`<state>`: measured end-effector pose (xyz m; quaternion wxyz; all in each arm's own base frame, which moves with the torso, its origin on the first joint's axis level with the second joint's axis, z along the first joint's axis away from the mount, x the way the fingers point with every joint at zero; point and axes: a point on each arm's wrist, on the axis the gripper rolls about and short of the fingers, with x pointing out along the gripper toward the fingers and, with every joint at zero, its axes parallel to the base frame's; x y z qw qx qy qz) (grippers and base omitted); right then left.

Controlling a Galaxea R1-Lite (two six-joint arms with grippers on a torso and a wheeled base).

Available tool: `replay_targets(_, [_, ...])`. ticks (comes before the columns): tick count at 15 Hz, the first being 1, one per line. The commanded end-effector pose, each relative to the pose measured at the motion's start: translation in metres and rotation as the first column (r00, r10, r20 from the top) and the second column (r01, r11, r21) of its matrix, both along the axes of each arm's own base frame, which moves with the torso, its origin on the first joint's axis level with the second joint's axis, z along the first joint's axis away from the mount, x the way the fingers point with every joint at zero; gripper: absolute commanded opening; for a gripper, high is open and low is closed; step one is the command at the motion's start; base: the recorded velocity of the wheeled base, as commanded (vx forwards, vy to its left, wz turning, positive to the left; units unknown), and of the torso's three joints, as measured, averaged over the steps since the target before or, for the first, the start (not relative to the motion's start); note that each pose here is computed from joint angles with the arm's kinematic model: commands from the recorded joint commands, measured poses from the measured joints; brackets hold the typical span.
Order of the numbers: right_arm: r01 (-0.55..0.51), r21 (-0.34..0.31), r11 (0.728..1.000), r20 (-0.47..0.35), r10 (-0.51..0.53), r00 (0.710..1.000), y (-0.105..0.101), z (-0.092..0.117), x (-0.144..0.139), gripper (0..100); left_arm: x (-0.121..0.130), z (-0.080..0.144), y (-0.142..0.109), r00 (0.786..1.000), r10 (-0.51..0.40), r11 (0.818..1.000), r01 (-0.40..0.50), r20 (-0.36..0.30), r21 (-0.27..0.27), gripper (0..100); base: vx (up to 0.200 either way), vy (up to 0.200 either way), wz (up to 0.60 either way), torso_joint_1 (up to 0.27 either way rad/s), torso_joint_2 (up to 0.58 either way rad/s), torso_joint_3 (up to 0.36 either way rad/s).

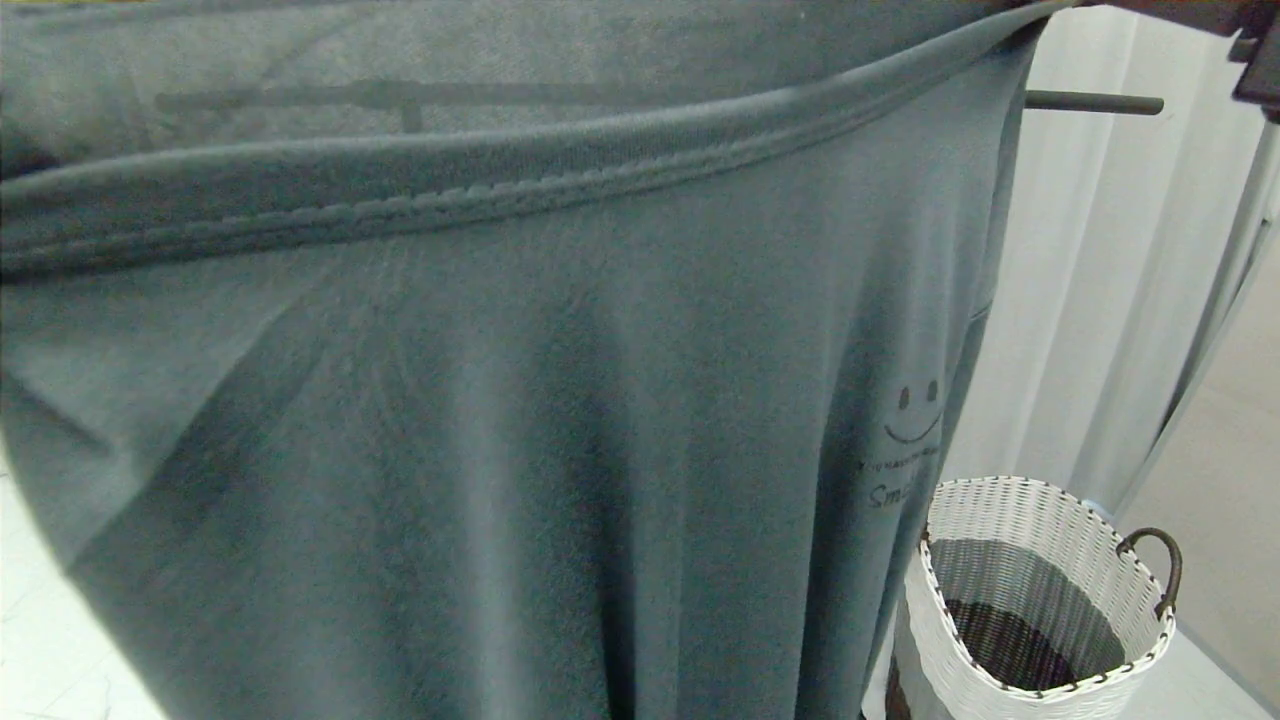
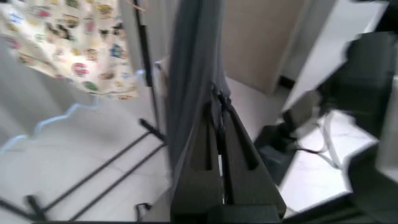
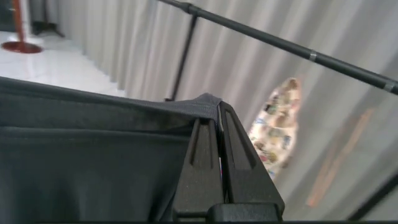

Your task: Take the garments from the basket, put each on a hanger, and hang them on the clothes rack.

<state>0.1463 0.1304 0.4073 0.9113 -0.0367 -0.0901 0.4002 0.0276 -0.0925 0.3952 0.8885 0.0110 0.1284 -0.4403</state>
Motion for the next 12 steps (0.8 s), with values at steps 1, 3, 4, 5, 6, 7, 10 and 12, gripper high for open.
replay_targets(1, [0.067, 0.023, 0.997, 0.027, -0.068, 0.997, -0.021, 0.009, -0.006, 0, 0.027, -0.006, -0.007, 0.977, 0.19, 0.972, -0.201, 0.092, 0.124, 0, 0.0, 0.0, 0.0, 0.0, 0.0, 0.0])
replay_targets(3, [0.069, 0.014, 0.998, 0.019, -0.069, 0.997, -0.03, 0.01, -0.016, 0, 0.046, -0.007, -0.012, 0.951, 0.273, 0.94, -0.296, 0.141, 0.173, 0, 0.0, 0.0, 0.0, 0.0, 0.0, 0.0])
replay_targets(4, [0.062, 0.002, 0.998, 0.007, -0.062, 0.998, -0.037, 0.009, -0.027, 0, 0.058, -0.003, -0.023, 0.937, 0.311, 0.934, -0.332, 0.16, 0.131, 0, 0.0, 0.0, 0.0, 0.0, 0.0, 0.0])
replay_targets(5, [0.048, -0.012, 0.999, -0.007, -0.048, 0.999, -0.041, 0.008, -0.033, 0, 0.067, 0.0, -0.033, 0.928, 0.33, 0.933, -0.348, 0.173, 0.088, 0, 0.0, 0.0, 0.0, 0.0, 0.0, 0.0])
replay_targets(6, [0.032, -0.023, 0.999, -0.02, -0.033, 0.999, -0.045, 0.007, -0.041, 0, 0.074, 0.001, -0.04, 0.921, 0.345, 0.931, -0.36, 0.182, 0.056, 0, 0.0, 0.0, 0.0, 0.0, 0.0, 0.0])
replay_targets(7, [0.004, -0.038, 0.999, -0.037, -0.006, 0.999, -0.047, 0.005, -0.048, 0, 0.08, 0.003, -0.046, 0.914, 0.358, 0.929, -0.369, 0.19, 0.03, 0, 0.0, 0.0, 0.0, 0.0, 0.0, 0.0])
replay_targets(10, [-0.043, -0.082, 0.996, -0.088, 0.036, 0.995, -0.05, -0.007, -0.06, 0, 0.088, 0.007, -0.051, 0.901, 0.383, 0.922, -0.385, 0.203, -0.028, 0, 0.0, 0.0, 0.0, 0.0, 0.0, 0.0])
replay_targets(12, [-0.048, -0.097, 0.994, -0.105, 0.037, 0.994, -0.049, -0.014, -0.059, 0, 0.087, 0.008, -0.049, 0.9, 0.385, 0.922, -0.386, 0.205, -0.036, 0, 0.0, 0.0, 0.0, 0.0, 0.0, 0.0])
